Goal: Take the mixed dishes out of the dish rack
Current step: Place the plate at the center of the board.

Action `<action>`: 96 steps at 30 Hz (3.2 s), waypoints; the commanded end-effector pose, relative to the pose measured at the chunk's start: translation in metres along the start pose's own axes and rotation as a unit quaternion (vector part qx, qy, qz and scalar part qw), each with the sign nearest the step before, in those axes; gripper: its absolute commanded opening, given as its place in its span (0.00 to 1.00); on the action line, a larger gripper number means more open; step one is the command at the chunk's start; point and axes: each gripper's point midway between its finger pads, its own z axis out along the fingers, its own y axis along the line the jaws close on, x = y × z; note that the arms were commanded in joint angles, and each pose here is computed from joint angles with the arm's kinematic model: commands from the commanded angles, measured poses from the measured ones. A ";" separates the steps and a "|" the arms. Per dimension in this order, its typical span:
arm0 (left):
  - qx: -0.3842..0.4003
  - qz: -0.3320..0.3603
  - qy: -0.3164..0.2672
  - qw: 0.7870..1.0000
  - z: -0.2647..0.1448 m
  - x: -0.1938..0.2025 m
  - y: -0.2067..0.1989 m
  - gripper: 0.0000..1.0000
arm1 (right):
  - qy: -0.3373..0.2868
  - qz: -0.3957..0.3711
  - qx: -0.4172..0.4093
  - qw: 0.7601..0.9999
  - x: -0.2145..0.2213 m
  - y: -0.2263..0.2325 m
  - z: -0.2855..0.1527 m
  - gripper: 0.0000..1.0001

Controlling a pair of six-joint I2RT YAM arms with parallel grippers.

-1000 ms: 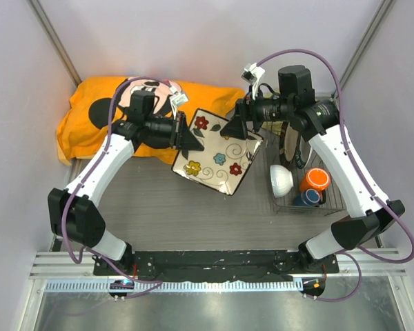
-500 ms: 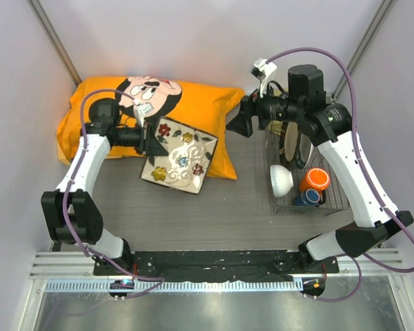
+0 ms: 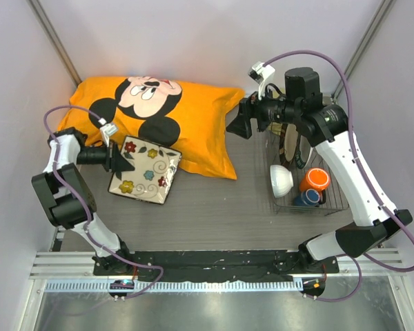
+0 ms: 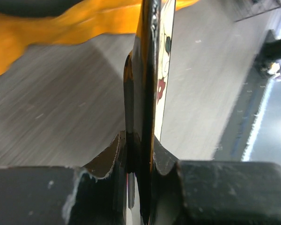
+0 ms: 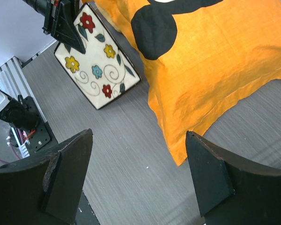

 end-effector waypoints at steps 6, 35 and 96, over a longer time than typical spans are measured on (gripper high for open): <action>0.080 -0.145 -0.074 0.983 -0.020 0.002 -0.047 0.00 | -0.012 -0.018 0.005 1.000 -0.002 0.002 -0.005 0.86; -0.013 -0.304 -0.019 0.953 -0.022 0.056 0.035 0.00 | 0.007 -0.008 0.009 1.000 0.014 -0.007 0.007 0.85; -0.302 -0.244 0.058 0.920 -0.071 0.070 0.122 0.87 | 0.031 -0.021 0.326 0.944 0.036 -0.109 -0.039 0.84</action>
